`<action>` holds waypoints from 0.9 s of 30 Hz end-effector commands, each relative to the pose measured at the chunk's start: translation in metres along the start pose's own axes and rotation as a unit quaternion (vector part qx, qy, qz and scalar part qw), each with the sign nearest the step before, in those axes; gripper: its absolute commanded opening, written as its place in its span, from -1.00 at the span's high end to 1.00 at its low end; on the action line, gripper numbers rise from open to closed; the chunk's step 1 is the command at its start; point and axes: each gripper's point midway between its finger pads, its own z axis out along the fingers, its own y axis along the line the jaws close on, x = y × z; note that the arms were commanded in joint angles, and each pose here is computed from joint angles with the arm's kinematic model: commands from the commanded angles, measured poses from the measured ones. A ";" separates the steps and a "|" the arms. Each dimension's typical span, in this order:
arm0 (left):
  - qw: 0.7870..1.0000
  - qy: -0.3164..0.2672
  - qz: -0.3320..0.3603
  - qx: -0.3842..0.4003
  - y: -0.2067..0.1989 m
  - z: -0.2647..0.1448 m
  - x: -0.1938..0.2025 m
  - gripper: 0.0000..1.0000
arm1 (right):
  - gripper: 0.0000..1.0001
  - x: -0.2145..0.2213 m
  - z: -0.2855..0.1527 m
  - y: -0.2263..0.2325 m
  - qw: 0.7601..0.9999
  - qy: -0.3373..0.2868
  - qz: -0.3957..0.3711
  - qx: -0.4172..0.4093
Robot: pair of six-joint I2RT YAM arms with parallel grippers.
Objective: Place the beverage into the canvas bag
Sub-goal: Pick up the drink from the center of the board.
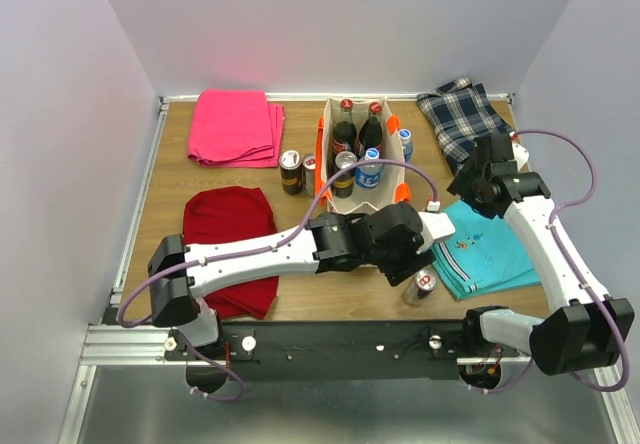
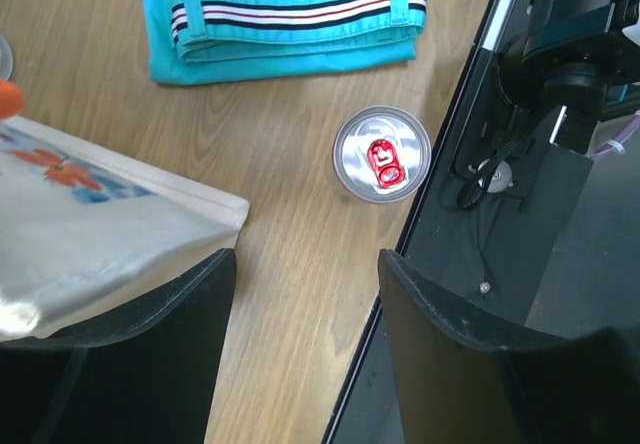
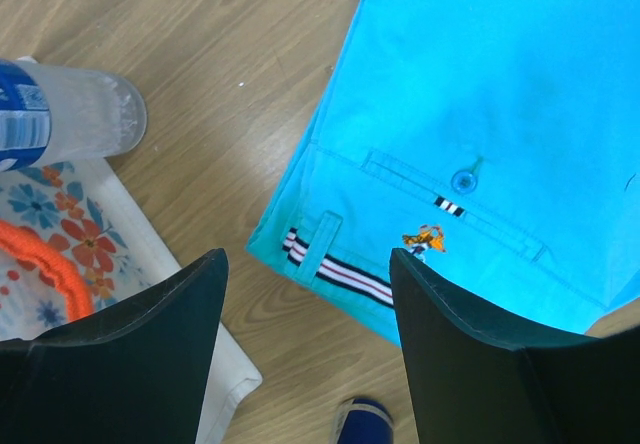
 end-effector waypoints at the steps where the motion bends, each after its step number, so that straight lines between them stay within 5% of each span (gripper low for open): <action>1: 0.999 -0.024 0.020 0.023 -0.014 0.014 -0.015 -0.36 | -0.48 -0.003 0.006 -0.006 1.000 0.004 0.000 -0.018; 15: 0.987 -0.016 0.080 0.140 -0.074 0.022 -0.015 -0.37 | -0.48 -0.019 0.011 -0.022 1.000 0.003 0.012 -0.022; 27: 0.989 0.012 0.084 0.120 -0.070 0.062 -0.002 -0.39 | -0.48 -0.025 0.009 -0.023 0.999 0.000 0.020 -0.033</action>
